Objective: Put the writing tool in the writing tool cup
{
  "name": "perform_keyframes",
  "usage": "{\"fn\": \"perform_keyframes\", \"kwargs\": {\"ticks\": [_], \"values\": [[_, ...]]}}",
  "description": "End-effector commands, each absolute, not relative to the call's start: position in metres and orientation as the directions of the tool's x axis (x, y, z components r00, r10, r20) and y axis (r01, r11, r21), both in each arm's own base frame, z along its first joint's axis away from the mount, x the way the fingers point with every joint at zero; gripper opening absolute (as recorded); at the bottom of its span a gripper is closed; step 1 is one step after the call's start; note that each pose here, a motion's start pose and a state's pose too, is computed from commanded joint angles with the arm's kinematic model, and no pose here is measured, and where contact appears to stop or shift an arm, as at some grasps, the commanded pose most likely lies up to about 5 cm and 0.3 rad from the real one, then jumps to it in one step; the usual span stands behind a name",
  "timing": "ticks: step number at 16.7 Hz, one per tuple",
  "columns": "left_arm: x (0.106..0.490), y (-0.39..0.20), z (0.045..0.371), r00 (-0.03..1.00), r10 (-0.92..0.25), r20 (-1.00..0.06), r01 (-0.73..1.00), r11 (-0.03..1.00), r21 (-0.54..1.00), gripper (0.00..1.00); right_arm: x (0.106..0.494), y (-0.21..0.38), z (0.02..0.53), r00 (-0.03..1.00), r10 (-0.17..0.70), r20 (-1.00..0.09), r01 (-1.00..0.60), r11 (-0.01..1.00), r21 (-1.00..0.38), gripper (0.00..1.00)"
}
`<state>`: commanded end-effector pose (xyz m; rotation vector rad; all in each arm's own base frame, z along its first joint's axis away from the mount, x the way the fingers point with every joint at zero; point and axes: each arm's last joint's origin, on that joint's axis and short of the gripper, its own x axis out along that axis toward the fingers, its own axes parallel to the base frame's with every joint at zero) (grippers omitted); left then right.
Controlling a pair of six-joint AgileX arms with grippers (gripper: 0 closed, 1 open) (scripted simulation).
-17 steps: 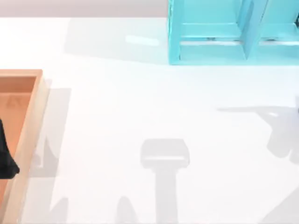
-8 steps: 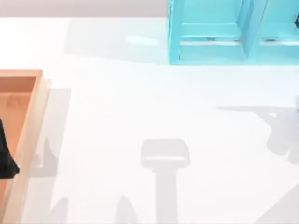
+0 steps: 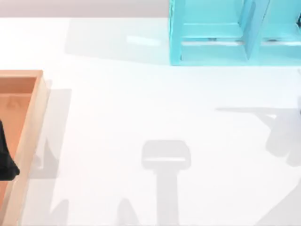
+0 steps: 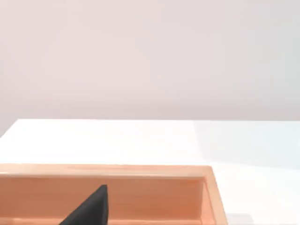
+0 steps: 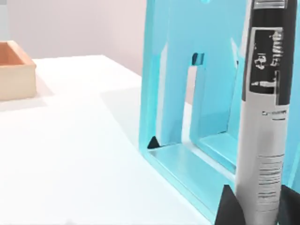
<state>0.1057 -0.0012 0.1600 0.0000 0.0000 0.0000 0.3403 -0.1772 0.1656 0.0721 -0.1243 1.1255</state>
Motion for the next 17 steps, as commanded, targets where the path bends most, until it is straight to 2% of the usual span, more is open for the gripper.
{"fn": "perform_keyframes", "kwargs": {"ticks": [11,17], "values": [[0.1057,-0.0012,0.16,1.0,0.0,0.0,0.0,1.0,0.0,1.0,0.3403,-0.1772,0.1656,0.425,0.895,0.136,-0.903,0.429,-0.005,0.98],[0.1057,-0.0012,0.16,1.0,0.0,0.0,0.0,1.0,0.0,1.0,0.3403,-0.1772,0.1656,0.425,0.895,0.136,-0.903,0.429,-0.005,1.0]]}}
